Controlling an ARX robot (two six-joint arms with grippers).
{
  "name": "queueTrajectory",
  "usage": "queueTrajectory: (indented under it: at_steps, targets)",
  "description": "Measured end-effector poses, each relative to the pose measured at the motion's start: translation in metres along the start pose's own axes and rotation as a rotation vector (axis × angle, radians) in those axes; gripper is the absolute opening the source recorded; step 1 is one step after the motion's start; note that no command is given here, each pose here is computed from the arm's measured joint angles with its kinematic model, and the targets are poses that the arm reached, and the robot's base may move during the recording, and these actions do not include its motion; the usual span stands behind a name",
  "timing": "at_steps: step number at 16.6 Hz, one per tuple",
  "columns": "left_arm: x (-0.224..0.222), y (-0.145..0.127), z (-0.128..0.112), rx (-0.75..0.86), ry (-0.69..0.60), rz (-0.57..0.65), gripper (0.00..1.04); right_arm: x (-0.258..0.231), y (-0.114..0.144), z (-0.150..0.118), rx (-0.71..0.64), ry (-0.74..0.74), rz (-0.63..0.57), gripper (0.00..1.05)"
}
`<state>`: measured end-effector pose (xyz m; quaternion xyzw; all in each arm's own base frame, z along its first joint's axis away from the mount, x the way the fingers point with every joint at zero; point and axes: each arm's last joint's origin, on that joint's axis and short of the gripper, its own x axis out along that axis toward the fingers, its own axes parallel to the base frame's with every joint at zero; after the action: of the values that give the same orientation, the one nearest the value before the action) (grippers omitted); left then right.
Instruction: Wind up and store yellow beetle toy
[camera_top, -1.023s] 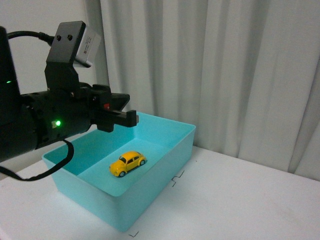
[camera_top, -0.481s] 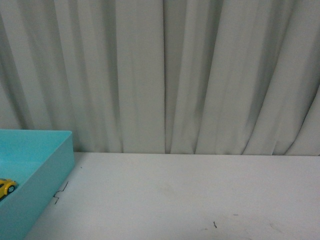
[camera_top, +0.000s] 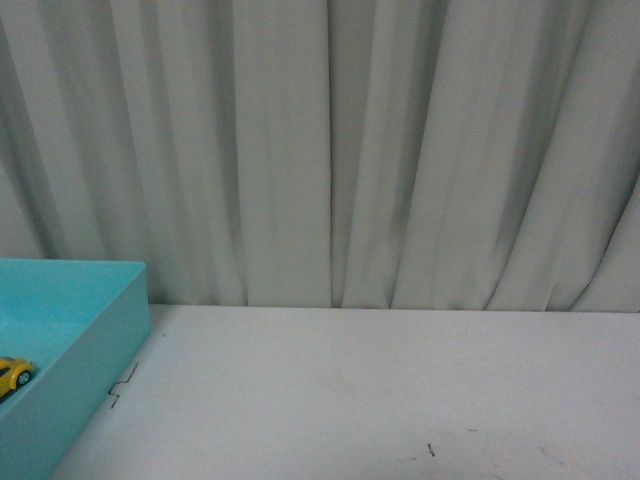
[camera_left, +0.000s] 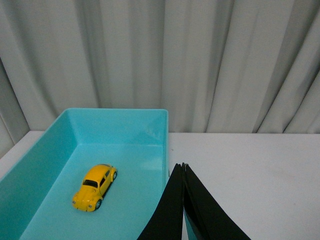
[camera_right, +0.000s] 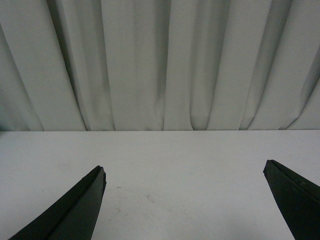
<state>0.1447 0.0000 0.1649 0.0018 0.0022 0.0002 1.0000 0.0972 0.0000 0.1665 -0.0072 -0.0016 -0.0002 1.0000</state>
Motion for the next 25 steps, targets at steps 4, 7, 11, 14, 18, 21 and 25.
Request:
queueTrajectory:
  at_steps: [4, 7, 11, 14, 18, 21, 25]
  targets:
    - [-0.009, 0.0, 0.001, 0.0, 0.003, 0.0, 0.02, 0.0, 0.0, 0.0, 0.0, 0.0, 0.0, 0.98]
    - [-0.021, 0.0, 0.004, 0.0, -0.011, 0.0, 0.02, 0.0, 0.0, 0.0, 0.0, 0.0, 0.0, 0.98]
    - [-0.028, 0.0, 0.005, 0.0, -0.015, 0.0, 0.02, 0.0, 0.0, 0.0, 0.0, 0.0, 0.0, 0.98]
    - [-0.032, 0.0, 0.005, 0.0, -0.015, 0.0, 0.02, 0.0, 0.0, 0.0, 0.0, 0.0, 0.0, 0.98]
    - [-0.037, 0.0, 0.004, 0.0, -0.01, 0.0, 0.02, 0.0, 0.0, 0.0, 0.0, 0.0, 0.0, 0.98]
    - [-0.047, 0.0, 0.001, 0.0, 0.001, -0.002, 0.02, 0.0, 0.0, 0.0, 0.0, -0.001, 0.0, 0.98]
    - [-0.047, 0.0, 0.001, 0.0, -0.006, 0.0, 0.02, 0.0, 0.0, 0.0, 0.0, -0.001, 0.0, 0.98]
